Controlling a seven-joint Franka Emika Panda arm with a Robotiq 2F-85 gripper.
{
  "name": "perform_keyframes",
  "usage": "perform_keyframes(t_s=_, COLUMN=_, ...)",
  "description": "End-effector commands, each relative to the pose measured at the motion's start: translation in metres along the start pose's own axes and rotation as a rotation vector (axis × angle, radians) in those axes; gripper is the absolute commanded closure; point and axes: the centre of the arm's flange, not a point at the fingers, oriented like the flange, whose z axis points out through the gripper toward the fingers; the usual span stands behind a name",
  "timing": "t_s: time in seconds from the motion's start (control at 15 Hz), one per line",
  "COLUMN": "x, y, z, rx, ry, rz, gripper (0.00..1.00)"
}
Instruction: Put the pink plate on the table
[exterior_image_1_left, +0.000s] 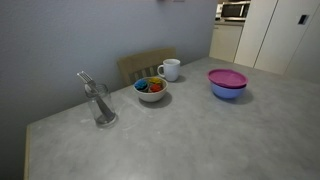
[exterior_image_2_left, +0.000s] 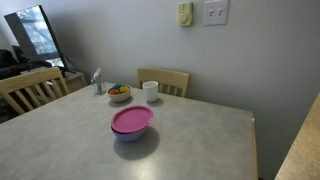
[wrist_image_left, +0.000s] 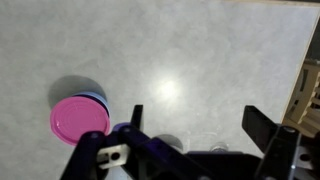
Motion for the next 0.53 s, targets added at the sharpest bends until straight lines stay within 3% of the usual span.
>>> perform_keyframes(t_s=0.0, x=0.014, y=0.045, z=0.002, rx=0.089, ry=0.074, rz=0.091, gripper=0.0)
perform_keyframes(t_s=0.13, x=0.022, y=0.072, z=0.005, rx=0.102, ry=0.13, rz=0.129, gripper=0.0)
perform_keyframes(t_s=0.47, x=0.043, y=0.135, z=0.036, rx=0.046, ry=0.201, rz=0.196, gripper=0.0)
